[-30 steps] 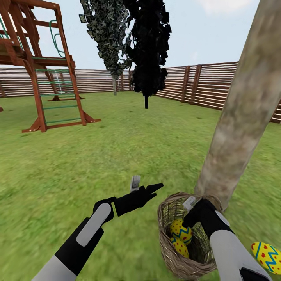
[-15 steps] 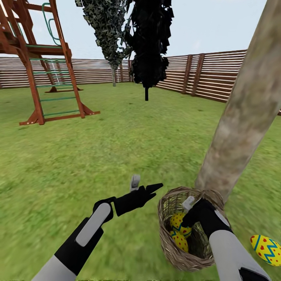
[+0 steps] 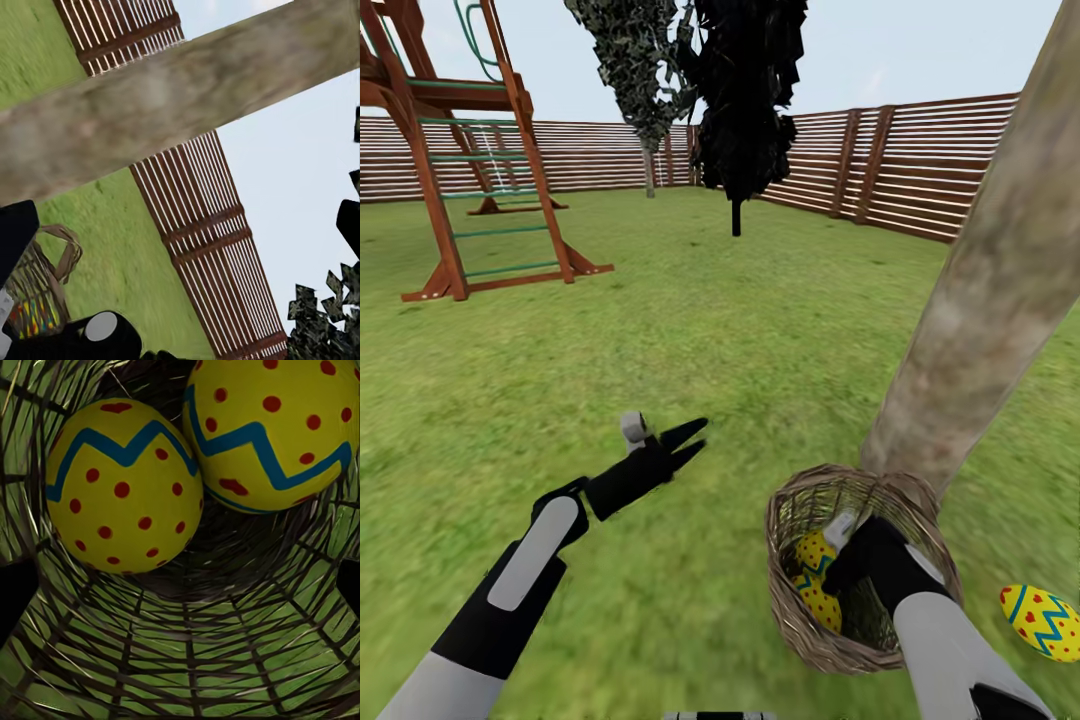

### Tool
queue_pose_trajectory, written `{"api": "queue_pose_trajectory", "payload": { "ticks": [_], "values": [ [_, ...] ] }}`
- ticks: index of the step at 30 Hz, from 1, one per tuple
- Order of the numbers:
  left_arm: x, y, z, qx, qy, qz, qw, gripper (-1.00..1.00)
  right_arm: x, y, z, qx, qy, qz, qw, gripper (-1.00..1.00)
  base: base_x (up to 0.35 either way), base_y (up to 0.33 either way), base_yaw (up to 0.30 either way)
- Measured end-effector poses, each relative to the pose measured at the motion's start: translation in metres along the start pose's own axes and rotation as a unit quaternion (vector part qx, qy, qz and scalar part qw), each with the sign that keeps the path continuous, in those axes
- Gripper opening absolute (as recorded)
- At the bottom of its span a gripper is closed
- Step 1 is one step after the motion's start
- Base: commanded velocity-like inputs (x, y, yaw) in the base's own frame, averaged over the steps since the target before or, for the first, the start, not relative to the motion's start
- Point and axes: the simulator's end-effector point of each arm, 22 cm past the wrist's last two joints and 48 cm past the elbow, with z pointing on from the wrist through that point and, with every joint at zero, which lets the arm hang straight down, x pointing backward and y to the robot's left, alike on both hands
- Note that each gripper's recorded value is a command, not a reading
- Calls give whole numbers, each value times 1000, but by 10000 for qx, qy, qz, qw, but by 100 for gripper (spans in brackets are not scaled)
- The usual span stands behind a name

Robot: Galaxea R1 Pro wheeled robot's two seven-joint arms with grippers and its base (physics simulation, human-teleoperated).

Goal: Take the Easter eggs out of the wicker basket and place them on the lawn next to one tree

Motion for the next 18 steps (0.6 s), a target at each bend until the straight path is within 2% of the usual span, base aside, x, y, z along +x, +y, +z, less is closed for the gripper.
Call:
{"api": "queue_pose_trajectory", "payload": {
  "ticks": [4,11,18],
  "values": [
    [-19,1,-12,170,-187,15,9997,100,5,0,7,-37,38,22,10000,100,0,0,0],
    [-17,18,-14,103,-192,-99,9997,100,1,-1,19,-57,-113,-138,9998,100,0,0,0],
    [-14,36,-14,15,-183,-218,9996,100,5,3,31,-121,-49,-135,9998,100,0,0,0]
  ]
}}
